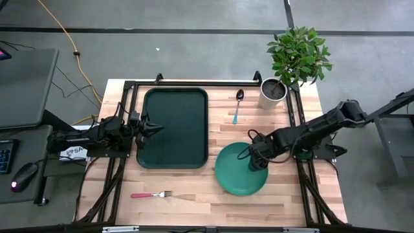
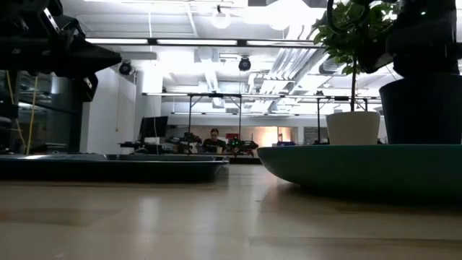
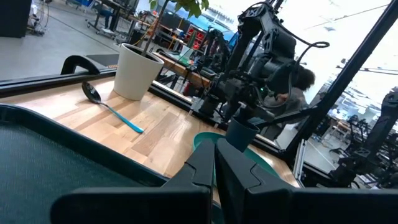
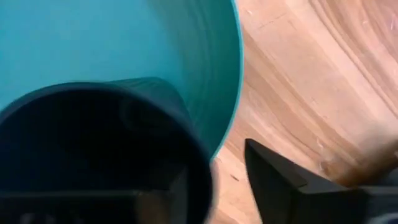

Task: Pick and place plate/cup/fork/spoon on tray
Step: Put the black cup on the top left of the black serving tray

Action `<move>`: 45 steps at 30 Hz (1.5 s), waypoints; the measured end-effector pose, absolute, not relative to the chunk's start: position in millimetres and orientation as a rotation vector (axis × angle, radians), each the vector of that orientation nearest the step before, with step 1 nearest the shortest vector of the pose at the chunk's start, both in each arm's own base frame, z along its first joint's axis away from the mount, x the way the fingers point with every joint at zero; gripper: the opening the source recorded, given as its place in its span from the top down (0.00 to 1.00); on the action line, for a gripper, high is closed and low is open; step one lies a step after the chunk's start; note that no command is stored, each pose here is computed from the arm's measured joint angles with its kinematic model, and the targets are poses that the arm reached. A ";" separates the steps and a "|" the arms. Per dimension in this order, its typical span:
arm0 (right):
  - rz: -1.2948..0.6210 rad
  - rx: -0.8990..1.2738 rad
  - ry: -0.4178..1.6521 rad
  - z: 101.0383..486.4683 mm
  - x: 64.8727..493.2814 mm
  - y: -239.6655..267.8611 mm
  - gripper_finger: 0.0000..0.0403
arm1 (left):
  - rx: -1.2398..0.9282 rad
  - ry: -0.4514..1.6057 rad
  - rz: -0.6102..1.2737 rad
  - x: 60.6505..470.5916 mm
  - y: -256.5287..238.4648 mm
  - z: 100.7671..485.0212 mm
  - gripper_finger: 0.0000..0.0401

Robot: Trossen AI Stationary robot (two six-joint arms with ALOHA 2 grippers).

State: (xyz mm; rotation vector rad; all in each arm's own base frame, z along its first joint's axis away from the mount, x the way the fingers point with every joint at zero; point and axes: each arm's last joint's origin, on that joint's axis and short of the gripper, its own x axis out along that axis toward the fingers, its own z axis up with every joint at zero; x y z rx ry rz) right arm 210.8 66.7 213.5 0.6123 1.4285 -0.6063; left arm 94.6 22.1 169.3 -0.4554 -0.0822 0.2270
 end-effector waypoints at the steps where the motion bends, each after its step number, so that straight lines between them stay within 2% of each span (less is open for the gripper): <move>1: -0.607 0.610 1.428 213.1 211.1 66.6 0.75 | -0.455 -0.082 0.227 94.6 22.1 169.3 1.00; 4: -0.565 0.591 1.416 220.3 211.7 66.7 0.93 | -0.455 -0.082 0.227 94.6 22.1 169.3 1.00; 5: -0.537 0.589 1.393 227.8 212.8 66.9 0.96 | -0.455 -0.082 0.227 94.6 22.1 169.3 1.00; 11: -0.375 0.517 1.151 296.8 221.3 55.6 0.99 | -0.455 -0.082 0.227 94.6 22.1 169.3 1.00; 15: -0.331 0.540 1.014 338.7 233.9 41.9 0.99 | -0.455 -0.082 0.227 94.6 22.1 169.3 1.00; 22: -0.315 0.435 0.943 368.3 304.9 29.3 1.00 | -0.455 -0.082 0.227 94.6 22.1 169.4 1.00; 27: -0.386 0.345 0.955 359.6 368.0 -4.6 1.00 | -0.455 -0.082 0.227 94.6 22.1 169.3 1.00; 33: -0.641 0.394 0.951 320.1 424.4 -81.8 1.00 | -0.455 -0.082 0.227 94.6 22.1 169.4 1.00; 39: -0.741 0.549 0.977 273.0 451.5 -149.8 1.00 | -0.455 -0.082 0.227 94.6 22.1 169.3 1.00; 45: -0.724 0.612 0.988 252.7 462.8 -177.3 1.00 | -0.455 -0.082 0.227 94.6 22.1 169.3 1.00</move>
